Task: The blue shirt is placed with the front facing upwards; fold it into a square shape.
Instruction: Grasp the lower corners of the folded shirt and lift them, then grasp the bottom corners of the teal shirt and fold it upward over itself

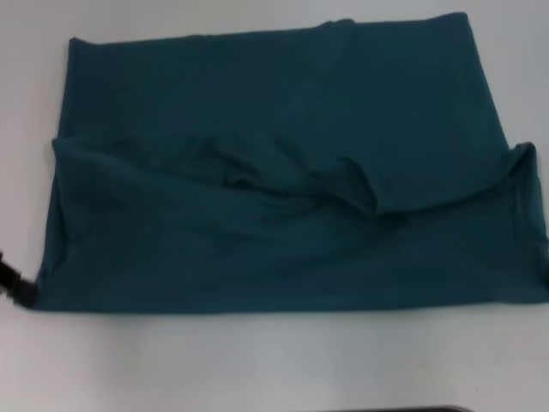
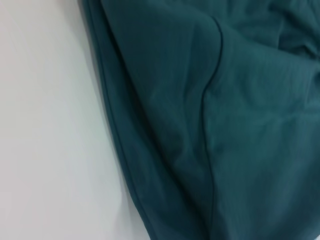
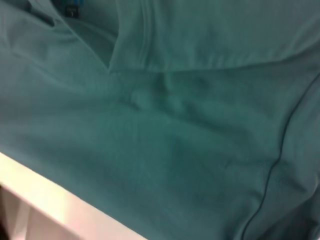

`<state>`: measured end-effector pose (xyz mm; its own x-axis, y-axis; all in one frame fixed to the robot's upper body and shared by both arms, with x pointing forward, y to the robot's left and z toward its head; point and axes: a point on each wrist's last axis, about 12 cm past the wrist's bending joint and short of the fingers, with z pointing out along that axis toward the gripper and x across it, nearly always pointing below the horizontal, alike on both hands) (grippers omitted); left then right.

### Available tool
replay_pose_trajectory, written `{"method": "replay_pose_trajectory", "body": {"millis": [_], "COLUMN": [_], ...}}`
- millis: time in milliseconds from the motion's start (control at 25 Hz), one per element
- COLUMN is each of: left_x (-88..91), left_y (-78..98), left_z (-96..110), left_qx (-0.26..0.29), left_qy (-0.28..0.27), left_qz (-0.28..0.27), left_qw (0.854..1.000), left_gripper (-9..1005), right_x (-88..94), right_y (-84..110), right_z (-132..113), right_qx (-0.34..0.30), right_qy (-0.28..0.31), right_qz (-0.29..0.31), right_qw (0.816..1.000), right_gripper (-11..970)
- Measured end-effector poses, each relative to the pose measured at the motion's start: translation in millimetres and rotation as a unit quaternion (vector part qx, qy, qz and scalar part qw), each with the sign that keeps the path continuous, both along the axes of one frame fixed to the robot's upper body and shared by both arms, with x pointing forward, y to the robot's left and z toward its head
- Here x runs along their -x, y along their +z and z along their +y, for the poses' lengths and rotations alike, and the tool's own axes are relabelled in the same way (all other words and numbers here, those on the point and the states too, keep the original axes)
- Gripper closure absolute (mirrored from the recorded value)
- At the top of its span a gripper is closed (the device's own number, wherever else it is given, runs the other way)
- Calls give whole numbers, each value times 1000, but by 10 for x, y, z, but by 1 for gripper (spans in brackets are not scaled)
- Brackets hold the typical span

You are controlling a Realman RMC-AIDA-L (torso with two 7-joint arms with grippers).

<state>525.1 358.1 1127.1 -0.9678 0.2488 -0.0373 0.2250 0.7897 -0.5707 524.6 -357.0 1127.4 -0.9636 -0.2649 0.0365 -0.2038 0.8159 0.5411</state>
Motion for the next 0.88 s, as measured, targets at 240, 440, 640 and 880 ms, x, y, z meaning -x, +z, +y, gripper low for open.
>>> {"method": "replay_pose_trajectory", "body": {"millis": [240,440,640,880], "left_x": [196,263,158,-162], "left_y": [-71,-111,-36,155], "left_z": [-15,19,-43,-64], "left_qx": [9,9,40,47], "left_qy": [-14,-8,-23,14], "left_qz": [29,35,-10,-73], "left_qw": [999,999,999,996], "left_gripper": [997,997,998,997], "right_x": [193,285,146,-151], "right_y": [-141,-219,-89,201], "right_z": [37,39,120,172], "right_qx": [4,-10,-83,-148], "right_qy": [18,16,10,-9], "right_qz": [47,55,-8,-100], "right_qw": [999,998,996,984], "right_gripper": [907,904,901,898]}}
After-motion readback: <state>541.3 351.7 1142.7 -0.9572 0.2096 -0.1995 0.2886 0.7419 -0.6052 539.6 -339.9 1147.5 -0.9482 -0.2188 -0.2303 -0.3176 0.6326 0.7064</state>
